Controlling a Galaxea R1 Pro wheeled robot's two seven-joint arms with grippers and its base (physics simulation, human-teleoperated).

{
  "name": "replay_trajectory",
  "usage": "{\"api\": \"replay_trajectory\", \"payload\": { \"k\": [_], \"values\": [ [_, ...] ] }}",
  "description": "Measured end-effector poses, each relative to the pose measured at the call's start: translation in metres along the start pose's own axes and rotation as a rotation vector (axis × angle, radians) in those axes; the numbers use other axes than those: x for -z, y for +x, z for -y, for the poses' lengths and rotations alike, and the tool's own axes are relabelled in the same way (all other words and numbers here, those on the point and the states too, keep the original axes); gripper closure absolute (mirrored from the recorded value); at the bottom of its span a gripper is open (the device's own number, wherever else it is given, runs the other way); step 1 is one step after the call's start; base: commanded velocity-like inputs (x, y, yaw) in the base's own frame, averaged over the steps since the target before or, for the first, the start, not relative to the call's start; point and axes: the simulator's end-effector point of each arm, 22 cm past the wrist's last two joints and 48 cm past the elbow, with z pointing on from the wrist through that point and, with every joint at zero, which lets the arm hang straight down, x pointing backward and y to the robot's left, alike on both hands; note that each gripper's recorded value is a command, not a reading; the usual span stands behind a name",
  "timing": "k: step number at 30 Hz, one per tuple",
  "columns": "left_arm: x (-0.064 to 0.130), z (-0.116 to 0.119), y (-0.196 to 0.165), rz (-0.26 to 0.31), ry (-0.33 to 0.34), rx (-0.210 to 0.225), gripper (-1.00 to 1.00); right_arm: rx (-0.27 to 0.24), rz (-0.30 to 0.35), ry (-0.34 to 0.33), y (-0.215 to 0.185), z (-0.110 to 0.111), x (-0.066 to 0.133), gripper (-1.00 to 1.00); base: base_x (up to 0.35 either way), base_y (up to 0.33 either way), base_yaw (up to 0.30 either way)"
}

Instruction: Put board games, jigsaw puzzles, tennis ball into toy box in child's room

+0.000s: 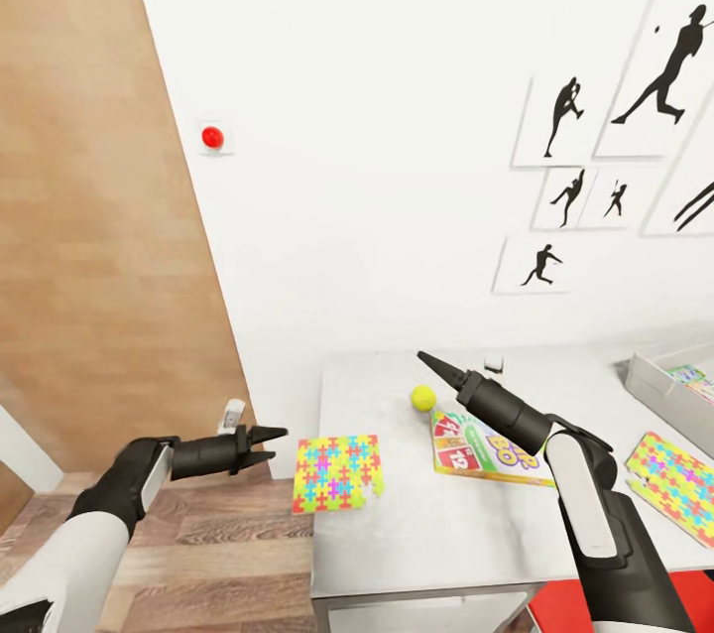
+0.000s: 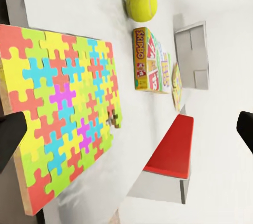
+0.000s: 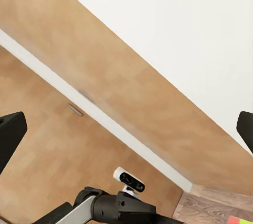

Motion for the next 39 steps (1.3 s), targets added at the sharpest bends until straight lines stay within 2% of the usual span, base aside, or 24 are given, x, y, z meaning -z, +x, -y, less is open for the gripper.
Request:
{"api": "replay_trajectory", "payload": {
  "k": [11, 19, 39],
  "values": [
    [-0.003, -0.012, -0.002, 0.012, -0.001, 0.005, -1.00, 0.002, 0.016, 0.006, 0.001, 0.013, 0.004, -1.00, 0.000, 0.000, 0.000],
    [-0.003, -0.012, -0.003, 0.013, -0.002, 0.004, -1.00, 0.005, 0.017, 0.014, 0.000, 0.016, 0.004, -1.00, 0.000, 0.000, 0.000],
    [-0.013, -0.034, 0.000, 0.010, -0.014, 0.009, -1.00, 0.003, 0.017, 0.007, 0.011, 0.031, 0.005, -1.00, 0.000, 0.000, 0.000]
  ]
}}
